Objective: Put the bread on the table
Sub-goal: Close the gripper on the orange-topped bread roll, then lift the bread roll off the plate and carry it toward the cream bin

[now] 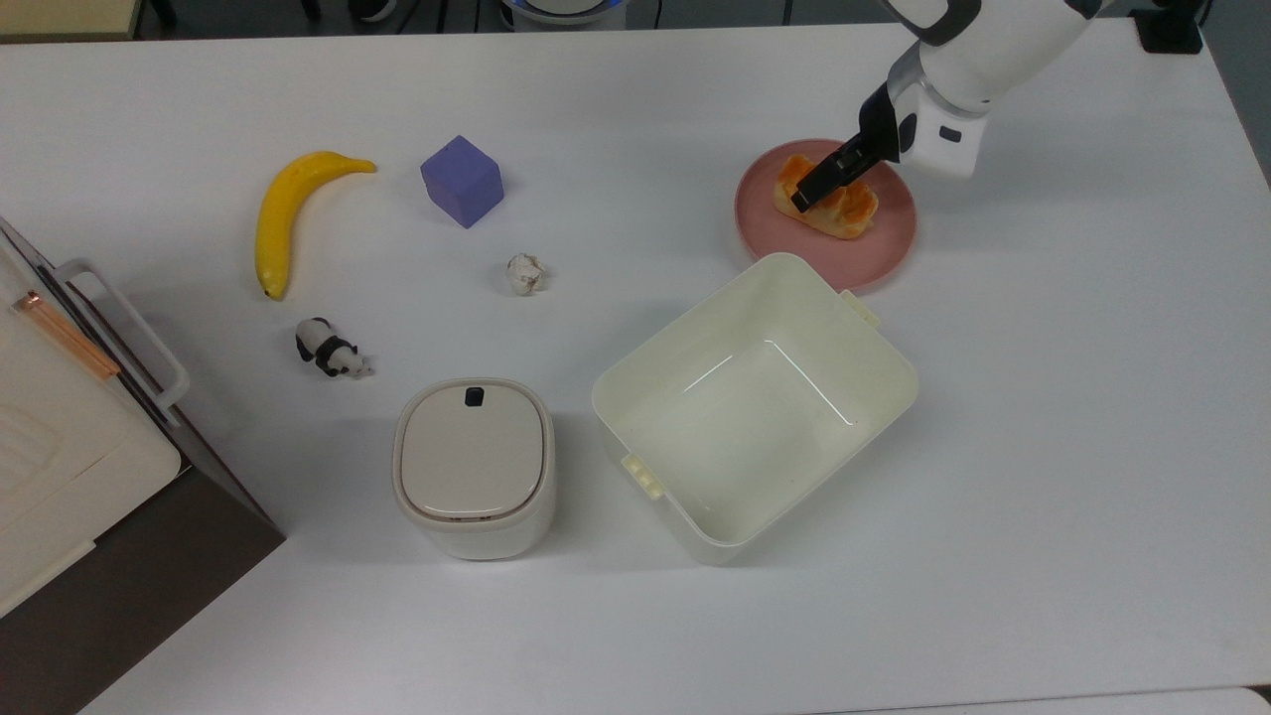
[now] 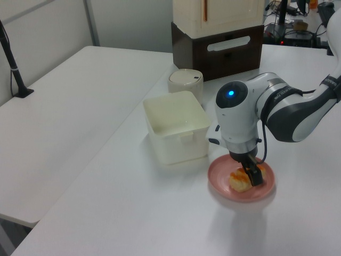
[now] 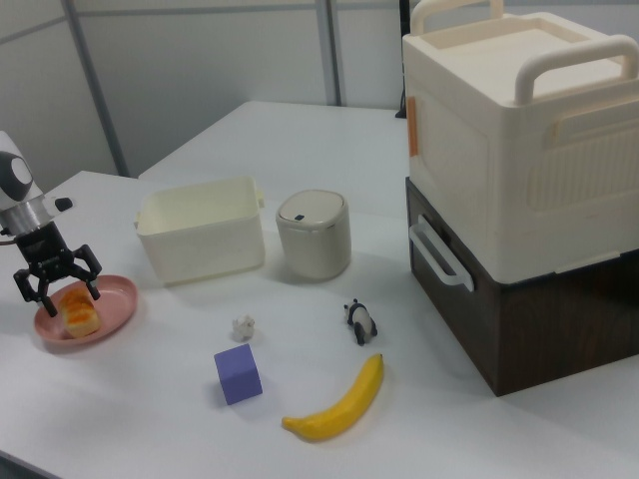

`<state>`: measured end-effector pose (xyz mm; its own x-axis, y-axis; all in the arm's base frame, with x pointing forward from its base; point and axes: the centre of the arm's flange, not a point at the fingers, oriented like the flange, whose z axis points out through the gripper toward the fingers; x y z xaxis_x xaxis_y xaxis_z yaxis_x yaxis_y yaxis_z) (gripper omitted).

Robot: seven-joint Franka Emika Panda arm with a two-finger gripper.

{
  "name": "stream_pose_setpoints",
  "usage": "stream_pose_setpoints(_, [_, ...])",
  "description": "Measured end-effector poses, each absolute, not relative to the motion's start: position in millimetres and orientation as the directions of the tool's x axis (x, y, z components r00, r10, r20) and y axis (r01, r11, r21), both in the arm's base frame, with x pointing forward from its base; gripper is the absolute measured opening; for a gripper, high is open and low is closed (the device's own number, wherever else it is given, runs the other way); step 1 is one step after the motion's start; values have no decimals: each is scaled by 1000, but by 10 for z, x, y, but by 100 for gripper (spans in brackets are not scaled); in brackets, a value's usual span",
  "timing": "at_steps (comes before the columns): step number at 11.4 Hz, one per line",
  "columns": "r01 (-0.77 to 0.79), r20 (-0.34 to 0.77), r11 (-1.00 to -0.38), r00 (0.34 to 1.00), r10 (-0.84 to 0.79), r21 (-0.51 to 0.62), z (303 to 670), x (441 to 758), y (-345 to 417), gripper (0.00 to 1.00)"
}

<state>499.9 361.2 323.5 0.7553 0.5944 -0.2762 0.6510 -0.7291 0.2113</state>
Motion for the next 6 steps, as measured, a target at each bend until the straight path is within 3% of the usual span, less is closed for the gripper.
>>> stream_pose_setpoints(5, [645,-275,-734,760,589,212,3240,5029,3571,19])
stream_pose_setpoints(6, [646,-276,-734,760,589,211,3241,5033,3565,18])
